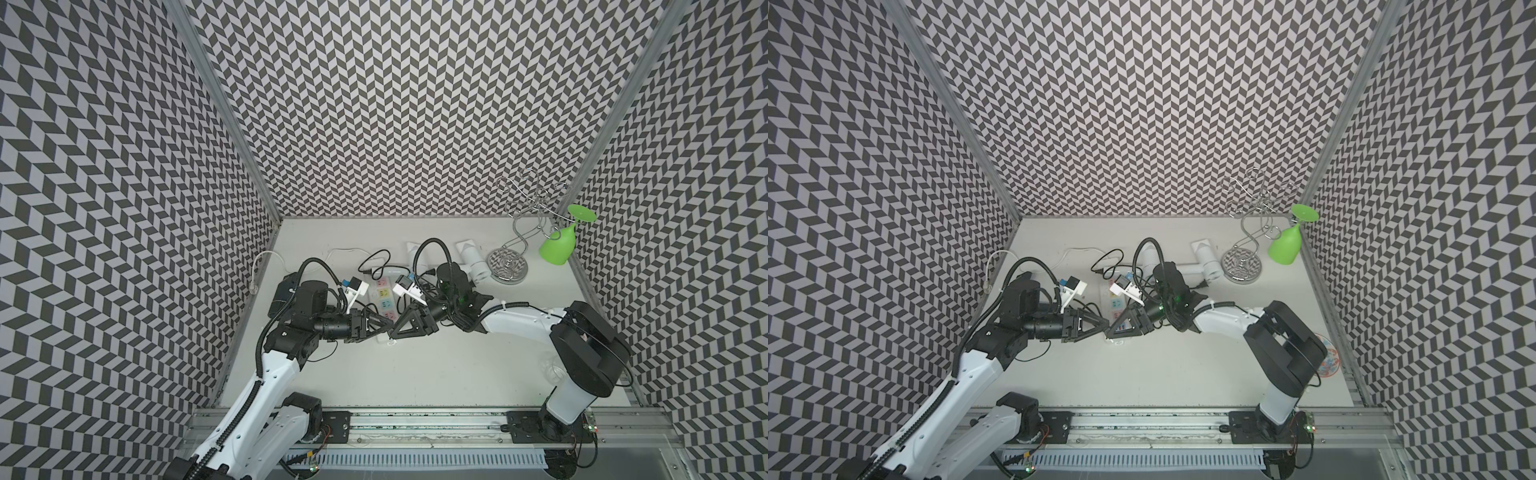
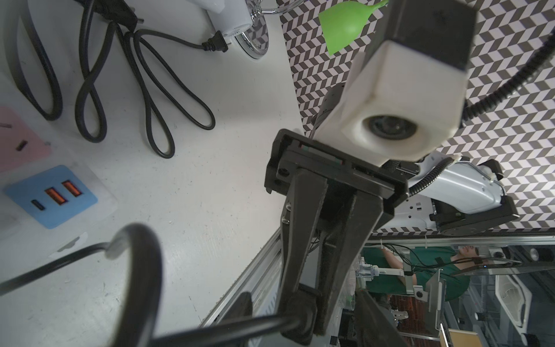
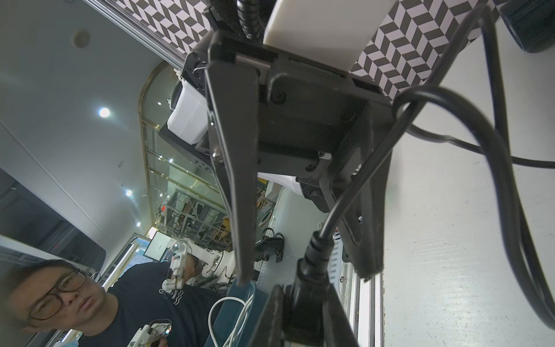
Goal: Charge the blow dryers
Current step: Pick up the plug from the center of the board.
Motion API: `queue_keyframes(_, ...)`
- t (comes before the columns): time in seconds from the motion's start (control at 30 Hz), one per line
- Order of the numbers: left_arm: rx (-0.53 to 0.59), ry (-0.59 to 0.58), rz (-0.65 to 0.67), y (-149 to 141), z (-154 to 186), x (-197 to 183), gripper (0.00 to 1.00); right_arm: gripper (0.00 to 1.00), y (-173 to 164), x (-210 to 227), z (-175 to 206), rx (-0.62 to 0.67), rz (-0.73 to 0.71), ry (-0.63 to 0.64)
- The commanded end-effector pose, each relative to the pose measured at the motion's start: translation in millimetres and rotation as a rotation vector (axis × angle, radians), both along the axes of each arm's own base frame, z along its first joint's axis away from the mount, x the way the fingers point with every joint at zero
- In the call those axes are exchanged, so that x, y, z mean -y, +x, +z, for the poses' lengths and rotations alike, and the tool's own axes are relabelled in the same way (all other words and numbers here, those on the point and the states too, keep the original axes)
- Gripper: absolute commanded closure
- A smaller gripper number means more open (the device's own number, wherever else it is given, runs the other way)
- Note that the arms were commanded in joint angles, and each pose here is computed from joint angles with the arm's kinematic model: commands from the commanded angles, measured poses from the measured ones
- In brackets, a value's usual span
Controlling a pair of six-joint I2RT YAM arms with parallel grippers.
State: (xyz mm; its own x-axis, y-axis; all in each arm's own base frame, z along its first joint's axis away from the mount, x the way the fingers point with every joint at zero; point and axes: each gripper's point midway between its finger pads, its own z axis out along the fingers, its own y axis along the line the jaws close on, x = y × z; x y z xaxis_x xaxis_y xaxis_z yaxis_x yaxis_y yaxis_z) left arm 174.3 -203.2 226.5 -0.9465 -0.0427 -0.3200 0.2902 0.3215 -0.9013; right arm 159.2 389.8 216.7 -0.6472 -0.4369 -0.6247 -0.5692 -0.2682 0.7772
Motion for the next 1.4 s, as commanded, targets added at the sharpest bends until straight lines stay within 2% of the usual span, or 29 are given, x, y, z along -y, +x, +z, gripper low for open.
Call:
queue_keyframes(0.0, 0.004, -0.003, -0.026, -10.1, -5.3, 0.5, 0.51, 0.85, -0.1, -3.9, 6.7, 0.040, 0.031, 0.043)
queue_keyframes(0.1, -0.005, -0.008, -0.036, -11.8, -9.1, 1.0, 0.59, 0.85, -0.6, -4.2, 5.6, 0.034, 0.037, 0.042)
queue_keyframes(0.47, 0.003, -0.029, -0.063, -14.5, -8.9, 5.4, 0.65, 0.85, -3.0, -4.2, 4.9, 0.021, 0.052, 0.044)
queue_keyframes(0.63, 0.008, -0.038, -0.070, -14.1, -7.5, 6.6, 0.75, 0.85, -7.0, -5.2, 4.4, 0.016, 0.065, 0.043)
queue_keyframes(0.87, 0.014, -0.043, -0.073, -15.0, -7.8, 7.2, 0.83, 0.84, -7.2, -7.2, 1.4, 0.010, 0.072, 0.039)
queue_keyframes(0.97, 0.021, -0.044, -0.074, -14.6, -7.1, 7.3, 0.90, 0.82, -7.9, -8.3, 1.1, 0.010, 0.076, 0.039)
queue_keyframes(1.03, 0.034, -0.041, -0.071, -13.7, -5.5, 7.0, 1.00, 0.81, -7.8, -8.9, 0.9, 0.009, 0.077, 0.038)
queue_keyframes(1.17, 0.053, -0.028, -0.055, -10.0, -4.0, 5.5, 1.00, 0.78, -7.7, -9.3, 1.4, 0.010, 0.076, 0.038)
queue_keyframes(1.23, 0.059, -0.018, -0.042, -7.4, -4.2, 4.0, 1.00, 0.71, -6.6, -10.0, 0.6, 0.014, 0.067, 0.035)
queue_keyframes(1.37, 0.090, 0.061, 0.027, 4.5, -7.0, -6.2, 1.00, 0.42, 7.0, -13.8, -5.8, 0.049, -0.014, -0.013)
